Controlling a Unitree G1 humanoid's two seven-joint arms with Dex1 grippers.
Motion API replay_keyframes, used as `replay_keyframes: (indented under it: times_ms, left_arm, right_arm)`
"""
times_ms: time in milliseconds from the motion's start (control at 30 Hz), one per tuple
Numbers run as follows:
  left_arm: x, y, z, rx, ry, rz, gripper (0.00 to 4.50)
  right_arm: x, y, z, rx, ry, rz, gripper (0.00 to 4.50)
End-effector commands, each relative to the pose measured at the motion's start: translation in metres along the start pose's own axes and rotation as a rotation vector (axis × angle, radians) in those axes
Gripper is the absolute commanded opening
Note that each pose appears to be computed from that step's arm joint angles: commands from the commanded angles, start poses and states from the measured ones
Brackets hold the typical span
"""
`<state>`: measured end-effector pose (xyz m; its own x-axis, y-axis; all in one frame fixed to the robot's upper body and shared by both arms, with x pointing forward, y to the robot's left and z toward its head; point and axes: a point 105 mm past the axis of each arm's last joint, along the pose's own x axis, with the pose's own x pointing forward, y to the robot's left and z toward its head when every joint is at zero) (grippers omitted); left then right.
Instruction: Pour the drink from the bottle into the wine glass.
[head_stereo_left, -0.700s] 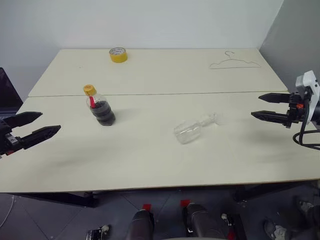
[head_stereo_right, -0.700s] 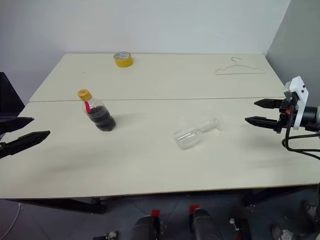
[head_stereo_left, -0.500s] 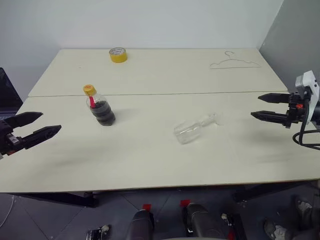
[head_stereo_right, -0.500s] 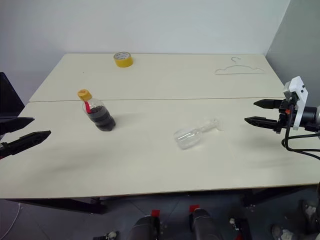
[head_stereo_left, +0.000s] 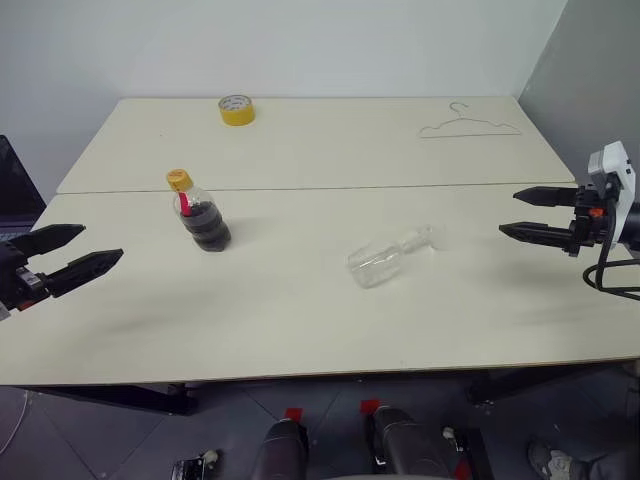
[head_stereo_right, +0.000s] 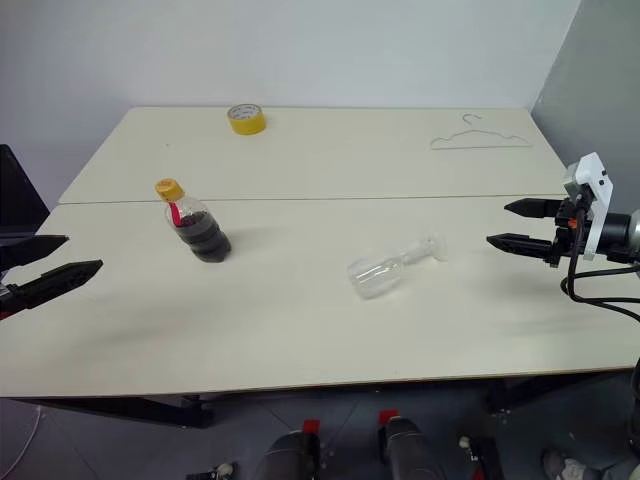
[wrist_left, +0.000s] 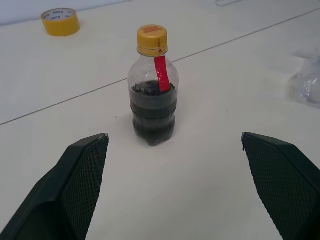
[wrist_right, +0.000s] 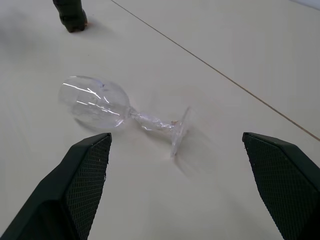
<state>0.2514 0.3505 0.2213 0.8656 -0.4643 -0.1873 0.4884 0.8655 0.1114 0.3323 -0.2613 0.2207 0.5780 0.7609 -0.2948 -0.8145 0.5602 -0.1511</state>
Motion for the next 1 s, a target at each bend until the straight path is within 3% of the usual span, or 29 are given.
replay_keyframes:
  times_ms: [33,333,767,1000]
  left_arm:
    - [0.001,-0.001,0.009,0.046,-0.019,0.003,4.50]
    - [0.016,0.014,-0.002,0.103,-0.011,0.133,4.50]
    - [0.068,0.015,-0.023,0.008,-0.138,0.256,4.50]
    - [0.110,-0.006,-0.035,-0.038,-0.178,0.212,4.50]
  right_arm:
    - [-0.001,0.003,0.012,-0.036,-0.034,0.015,4.48]
    - [0.010,0.016,0.019,-0.049,-0.058,0.064,4.48]
    - [0.078,0.102,0.052,-0.115,-0.181,0.344,4.48]
    - [0.095,0.118,0.059,-0.096,-0.231,0.376,4.48]
